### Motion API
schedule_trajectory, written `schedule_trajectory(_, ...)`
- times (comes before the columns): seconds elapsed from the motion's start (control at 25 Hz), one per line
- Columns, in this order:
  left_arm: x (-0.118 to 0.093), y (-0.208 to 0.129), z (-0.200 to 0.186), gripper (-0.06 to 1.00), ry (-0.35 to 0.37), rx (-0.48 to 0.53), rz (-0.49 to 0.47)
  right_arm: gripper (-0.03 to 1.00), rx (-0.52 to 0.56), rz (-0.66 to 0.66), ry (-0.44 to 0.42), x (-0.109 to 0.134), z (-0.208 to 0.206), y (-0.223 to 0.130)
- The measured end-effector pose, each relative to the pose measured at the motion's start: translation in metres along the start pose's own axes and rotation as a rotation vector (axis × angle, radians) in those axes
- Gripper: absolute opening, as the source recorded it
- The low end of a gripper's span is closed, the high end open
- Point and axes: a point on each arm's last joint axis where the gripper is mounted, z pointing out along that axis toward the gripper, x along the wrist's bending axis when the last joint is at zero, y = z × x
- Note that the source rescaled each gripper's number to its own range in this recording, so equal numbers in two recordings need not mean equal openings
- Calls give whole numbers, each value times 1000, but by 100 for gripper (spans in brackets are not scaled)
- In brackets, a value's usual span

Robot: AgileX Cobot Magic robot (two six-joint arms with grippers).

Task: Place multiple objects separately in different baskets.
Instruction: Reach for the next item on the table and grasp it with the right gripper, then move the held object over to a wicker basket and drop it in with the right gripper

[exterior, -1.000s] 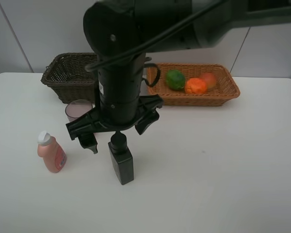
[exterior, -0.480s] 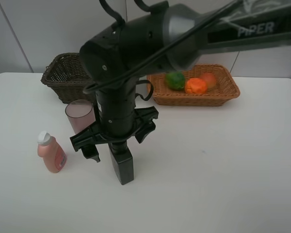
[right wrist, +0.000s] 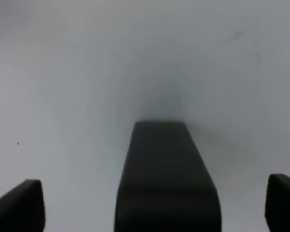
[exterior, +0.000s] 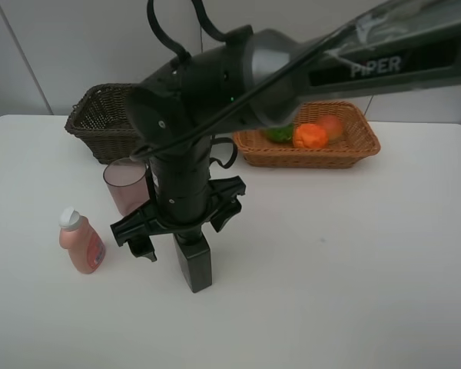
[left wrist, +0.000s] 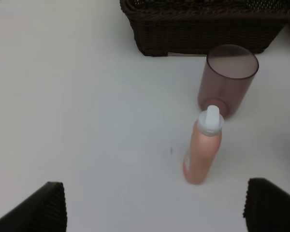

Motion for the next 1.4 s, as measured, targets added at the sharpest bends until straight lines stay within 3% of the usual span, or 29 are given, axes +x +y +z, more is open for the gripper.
schedule_trajectory(0.68,0,0,0,96,0,0,0,91,-8,-9,-11,-1,0,1)
schedule_trajectory(0.8,0,0,0,96,0,0,0,75,-1,-9,-16,-1,0,0)
schedule_trajectory(0.92,0,0,0,96,0,0,0,30,11,-9,-24,-2,0,-1)
schedule_trajectory(0.96,0,0,0,96,0,0,0,9,16,-8,-27,-2,0,-1)
schedule_trajectory(1.0,0,0,0,96,0,0,0,0,18,-7,-30,-3,0,-2)
schedule_trajectory(1.4,0,0,0,96,0,0,0,2,19,-9,-32,-3,0,-2)
